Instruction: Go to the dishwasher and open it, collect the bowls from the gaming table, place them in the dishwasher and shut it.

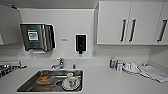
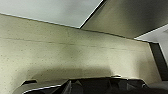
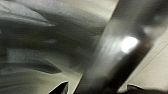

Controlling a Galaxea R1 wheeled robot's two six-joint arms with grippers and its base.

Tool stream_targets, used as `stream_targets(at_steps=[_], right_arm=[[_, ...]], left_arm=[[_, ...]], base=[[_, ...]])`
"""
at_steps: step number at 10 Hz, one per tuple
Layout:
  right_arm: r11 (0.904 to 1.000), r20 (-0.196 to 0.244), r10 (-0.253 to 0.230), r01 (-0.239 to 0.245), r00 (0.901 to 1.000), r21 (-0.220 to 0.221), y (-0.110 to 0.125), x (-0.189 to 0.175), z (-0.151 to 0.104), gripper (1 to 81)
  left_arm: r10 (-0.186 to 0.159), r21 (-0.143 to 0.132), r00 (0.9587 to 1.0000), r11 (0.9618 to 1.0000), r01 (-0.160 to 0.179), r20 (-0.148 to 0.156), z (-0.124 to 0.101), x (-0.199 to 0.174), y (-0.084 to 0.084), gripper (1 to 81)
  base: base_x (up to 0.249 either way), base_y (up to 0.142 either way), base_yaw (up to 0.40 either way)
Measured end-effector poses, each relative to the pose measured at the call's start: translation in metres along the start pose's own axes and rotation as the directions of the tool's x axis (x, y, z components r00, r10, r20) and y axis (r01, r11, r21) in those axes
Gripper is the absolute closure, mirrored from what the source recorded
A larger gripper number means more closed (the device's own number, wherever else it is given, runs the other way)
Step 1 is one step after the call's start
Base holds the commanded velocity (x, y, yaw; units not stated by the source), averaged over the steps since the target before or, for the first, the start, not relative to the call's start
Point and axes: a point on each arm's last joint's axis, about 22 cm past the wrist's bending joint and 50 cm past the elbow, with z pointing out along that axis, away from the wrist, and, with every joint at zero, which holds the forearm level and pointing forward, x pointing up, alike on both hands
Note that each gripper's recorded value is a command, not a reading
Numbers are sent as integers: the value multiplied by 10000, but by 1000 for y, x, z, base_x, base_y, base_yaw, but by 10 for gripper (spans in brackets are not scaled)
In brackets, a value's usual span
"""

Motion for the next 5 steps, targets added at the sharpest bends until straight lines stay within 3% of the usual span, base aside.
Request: stream_targets(at_steps=[2,5], right_arm=[[9999,-107,-101,101,9999,35,1,1,1,10],[9997,-193,-223,224,9996,55,3,2,1,10]], left_arm=[[0,-4,9998,10000,0,-187,0,4,0,10],[-2,-8,9998,10000,2,-189,0,4,0,10]], base=[[0,0,0],[0,0,0]])
